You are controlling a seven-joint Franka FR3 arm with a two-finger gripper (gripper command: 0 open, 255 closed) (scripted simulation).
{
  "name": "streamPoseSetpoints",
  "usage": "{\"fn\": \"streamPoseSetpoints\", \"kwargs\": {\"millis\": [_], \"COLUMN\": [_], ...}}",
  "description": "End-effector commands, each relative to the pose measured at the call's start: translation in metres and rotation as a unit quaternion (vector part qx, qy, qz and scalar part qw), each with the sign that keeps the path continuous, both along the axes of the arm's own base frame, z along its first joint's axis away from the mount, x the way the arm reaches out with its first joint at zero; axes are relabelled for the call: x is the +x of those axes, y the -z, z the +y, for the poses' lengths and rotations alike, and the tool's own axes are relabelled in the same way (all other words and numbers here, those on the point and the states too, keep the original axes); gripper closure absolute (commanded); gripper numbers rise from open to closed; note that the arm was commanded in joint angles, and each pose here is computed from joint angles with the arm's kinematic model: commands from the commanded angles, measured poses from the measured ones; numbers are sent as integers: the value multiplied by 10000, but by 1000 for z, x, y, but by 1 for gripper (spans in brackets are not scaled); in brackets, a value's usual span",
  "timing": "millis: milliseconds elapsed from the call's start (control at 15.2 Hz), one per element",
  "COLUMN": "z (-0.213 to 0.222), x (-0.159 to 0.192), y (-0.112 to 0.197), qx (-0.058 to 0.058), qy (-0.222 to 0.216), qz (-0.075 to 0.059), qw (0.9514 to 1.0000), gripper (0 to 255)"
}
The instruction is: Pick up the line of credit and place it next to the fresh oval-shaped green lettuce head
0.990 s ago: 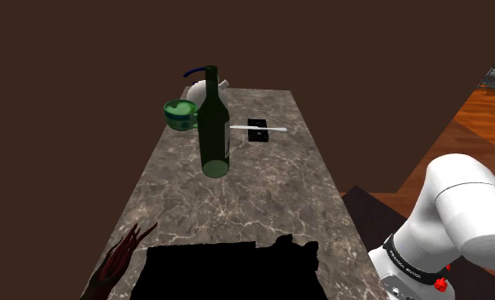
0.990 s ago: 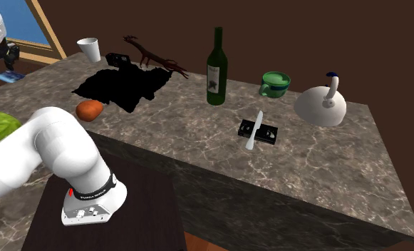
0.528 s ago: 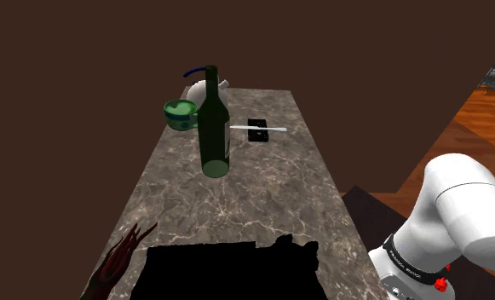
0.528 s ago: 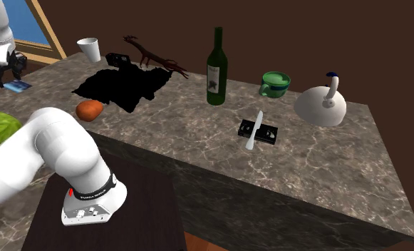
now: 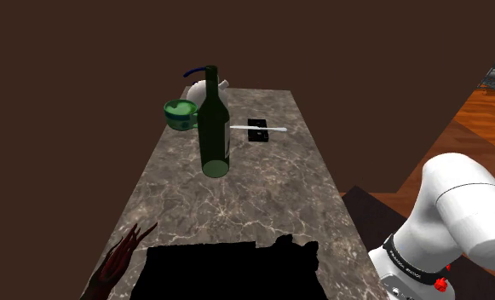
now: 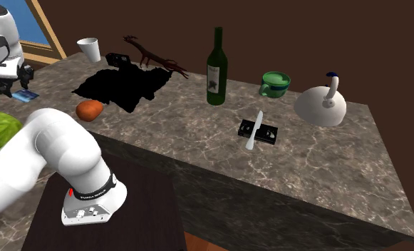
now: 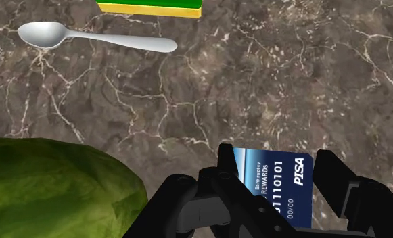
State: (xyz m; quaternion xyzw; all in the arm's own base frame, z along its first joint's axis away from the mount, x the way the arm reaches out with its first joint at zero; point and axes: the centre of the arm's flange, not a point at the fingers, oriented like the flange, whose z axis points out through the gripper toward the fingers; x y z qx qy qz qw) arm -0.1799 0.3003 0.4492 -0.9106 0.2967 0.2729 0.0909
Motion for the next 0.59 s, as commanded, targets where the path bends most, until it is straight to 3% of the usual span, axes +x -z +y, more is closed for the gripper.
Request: {"fn": "streamPoseSetpoints", "kwargs": {"millis": [0, 528], "z": [0, 0], "x": [0, 0], "y": [11, 53], "qx": [2, 2], "qy": [0, 0], "qz": [1, 1], "qw": [10000, 10000], "gripper": [255, 255]}}
